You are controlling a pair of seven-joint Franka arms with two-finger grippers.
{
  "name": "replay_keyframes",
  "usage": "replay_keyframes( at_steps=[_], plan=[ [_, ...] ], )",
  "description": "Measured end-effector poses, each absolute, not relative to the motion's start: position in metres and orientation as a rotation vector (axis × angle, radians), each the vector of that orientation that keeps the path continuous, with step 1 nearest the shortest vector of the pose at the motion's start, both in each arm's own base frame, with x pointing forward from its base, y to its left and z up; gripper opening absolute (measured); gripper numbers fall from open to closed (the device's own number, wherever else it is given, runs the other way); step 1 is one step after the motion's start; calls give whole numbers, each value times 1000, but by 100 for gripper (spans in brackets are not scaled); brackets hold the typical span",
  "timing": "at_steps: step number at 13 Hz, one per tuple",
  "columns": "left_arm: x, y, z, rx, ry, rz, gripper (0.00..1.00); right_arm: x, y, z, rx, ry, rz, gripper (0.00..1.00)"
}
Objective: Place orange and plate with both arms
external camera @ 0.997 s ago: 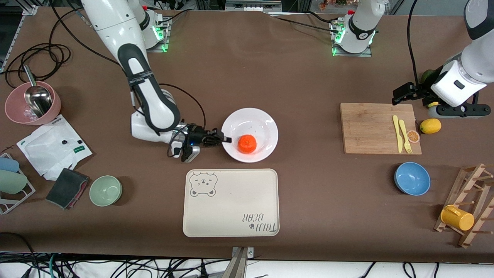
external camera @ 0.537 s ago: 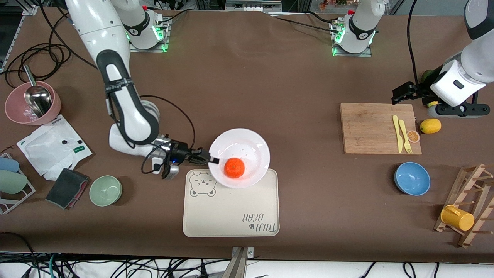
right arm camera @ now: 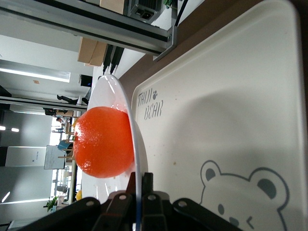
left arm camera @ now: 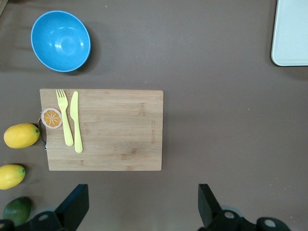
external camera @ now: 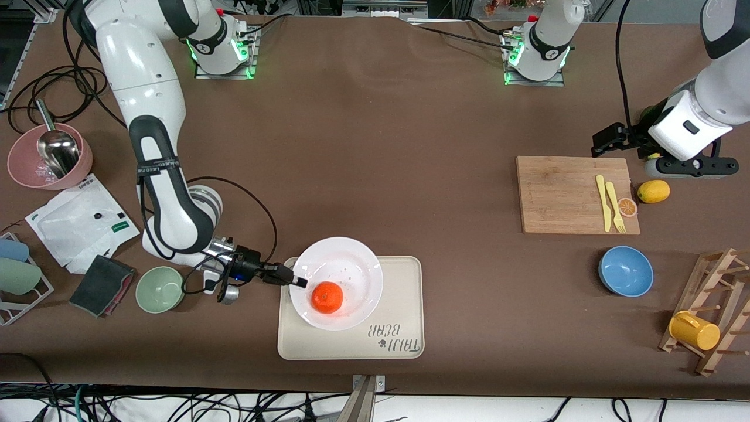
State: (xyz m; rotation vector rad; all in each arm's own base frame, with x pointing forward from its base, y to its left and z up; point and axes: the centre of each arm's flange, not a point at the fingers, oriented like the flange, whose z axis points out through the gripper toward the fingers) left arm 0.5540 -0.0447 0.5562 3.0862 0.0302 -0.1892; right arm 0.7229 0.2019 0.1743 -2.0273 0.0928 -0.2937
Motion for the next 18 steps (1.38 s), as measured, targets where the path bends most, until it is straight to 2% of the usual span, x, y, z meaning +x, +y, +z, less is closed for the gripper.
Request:
replay_keyframes(
  at_steps=[7,18],
  plan=[
    [554,-45,556,3086,30,-189,100,739,199,124,-2027,105,-301,5],
    [554,-45,556,3086,30,-189,100,739,196,113,-2029,115,-293,5]
  ],
)
